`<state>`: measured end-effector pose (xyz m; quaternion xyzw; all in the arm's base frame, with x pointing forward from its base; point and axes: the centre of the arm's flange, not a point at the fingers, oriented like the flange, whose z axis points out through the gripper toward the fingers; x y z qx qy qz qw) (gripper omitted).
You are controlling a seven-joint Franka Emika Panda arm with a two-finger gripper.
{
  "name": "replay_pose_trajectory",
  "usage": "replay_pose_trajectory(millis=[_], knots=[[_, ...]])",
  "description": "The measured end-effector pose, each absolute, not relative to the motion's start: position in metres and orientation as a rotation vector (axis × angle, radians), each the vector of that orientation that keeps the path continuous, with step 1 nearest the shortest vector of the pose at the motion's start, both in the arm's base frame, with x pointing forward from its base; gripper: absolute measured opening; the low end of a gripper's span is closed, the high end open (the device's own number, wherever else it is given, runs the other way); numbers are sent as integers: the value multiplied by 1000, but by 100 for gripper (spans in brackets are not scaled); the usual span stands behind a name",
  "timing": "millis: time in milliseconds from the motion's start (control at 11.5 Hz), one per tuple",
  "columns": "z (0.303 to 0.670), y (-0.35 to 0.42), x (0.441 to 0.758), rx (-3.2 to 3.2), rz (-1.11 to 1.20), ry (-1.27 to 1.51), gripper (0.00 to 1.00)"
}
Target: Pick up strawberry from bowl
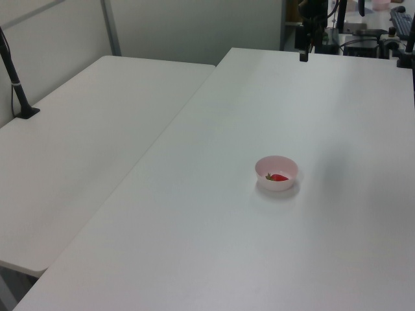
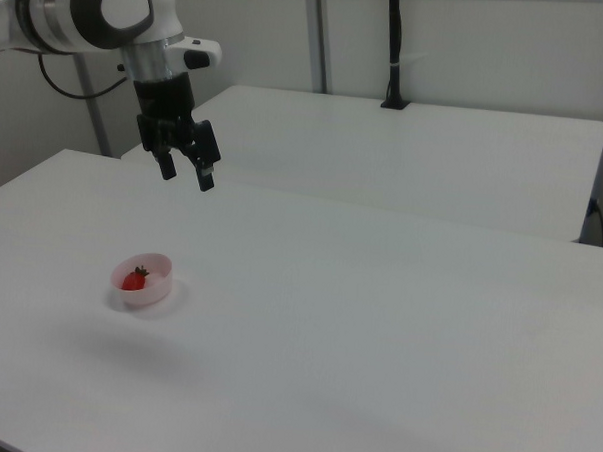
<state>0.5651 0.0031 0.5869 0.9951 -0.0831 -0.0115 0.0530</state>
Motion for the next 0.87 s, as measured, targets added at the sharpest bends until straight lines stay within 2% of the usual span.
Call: replay_pose_trajectory(millis=[433,693,866], knots=[[579,25,572,3036,-5,-192,100],[550,77,581,3044,-37,-48,100],[517,117,587,3039,-98,57,100]])
